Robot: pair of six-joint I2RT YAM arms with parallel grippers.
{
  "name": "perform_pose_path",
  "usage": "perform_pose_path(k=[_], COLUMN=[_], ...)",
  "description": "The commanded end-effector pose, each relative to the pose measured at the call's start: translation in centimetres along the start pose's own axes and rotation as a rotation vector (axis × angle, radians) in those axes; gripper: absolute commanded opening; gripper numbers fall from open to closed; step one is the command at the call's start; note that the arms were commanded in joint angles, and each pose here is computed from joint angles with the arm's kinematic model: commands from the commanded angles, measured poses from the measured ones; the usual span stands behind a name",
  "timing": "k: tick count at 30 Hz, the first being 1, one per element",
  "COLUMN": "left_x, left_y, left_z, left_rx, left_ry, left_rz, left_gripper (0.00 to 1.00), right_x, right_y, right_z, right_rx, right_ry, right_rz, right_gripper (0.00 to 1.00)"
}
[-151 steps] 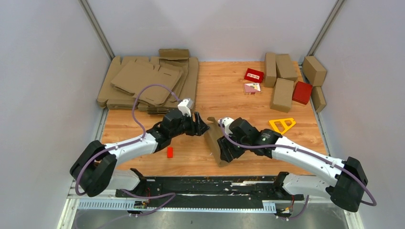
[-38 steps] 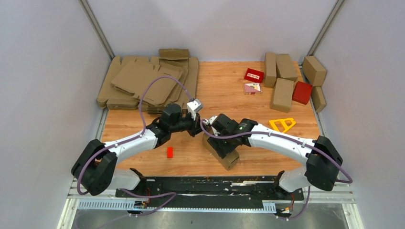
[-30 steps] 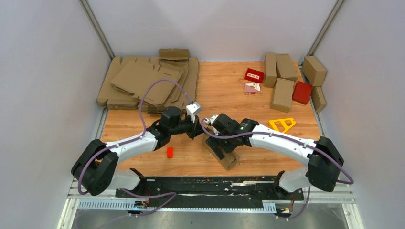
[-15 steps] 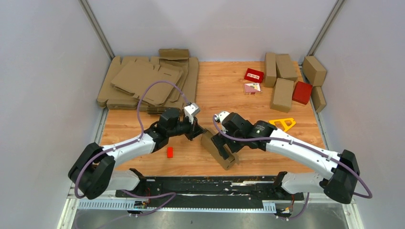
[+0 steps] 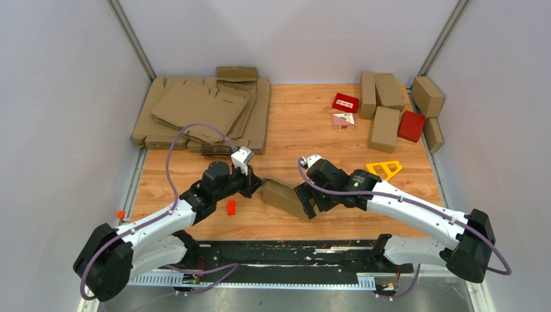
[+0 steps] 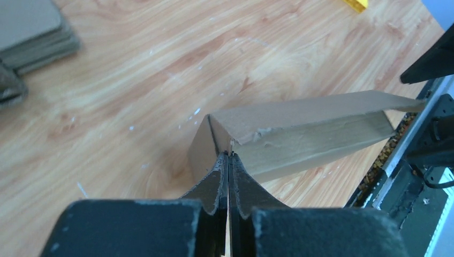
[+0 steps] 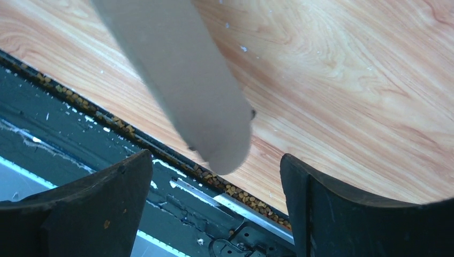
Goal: Fold the paper box
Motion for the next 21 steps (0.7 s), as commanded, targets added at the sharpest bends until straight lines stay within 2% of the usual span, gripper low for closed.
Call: perform_pose_path(k=[1,5,10,16,21], left_x=[-0.8,-1.6,-2.4,-2.7,-2.8], left_y=[0.0,0.1,-0.1,-0.1,-0.3], left_z=[1.1,1.0,0.9,0.7,0.6], left_rx=[-0.078,-0.102,-0.114,-0.136,-0.137], left_ry=[-0.092,-0.104,-0.11,-0.106,-0.107], left_rz=[-0.062,-0.078,-0.098,-0.099,-0.091], left_gripper=[0.01,0.02,0.03,0.04,0.04], right_x=[0.3,0.7,0.4,0.6,1.0], right_y=[-1.3,-1.9,-2.6,-2.6,-3.5], right_z=[-0.9,-0.4,0.2,-0.4,-0.2], right_rx=[0.093,0.144,0.224,0.264,0.272], right_ry=[0.078,0.049,-0.03,-0.032,-0.061], right_rz=[-0.071,-0.092,-0.169,-0.206,-0.249], right_gripper=[0.86,0.76,0.7,0.6,0.58])
Point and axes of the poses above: each gripper's point midway between its finger pads, its own x axis out along the fingers, its own z axis along the line the jaws close on, y = z × x, the point moved 2 cm from there along -x, back along the fingers, and after that the axes turned 8 degrees about x, right-handed, at the moved point
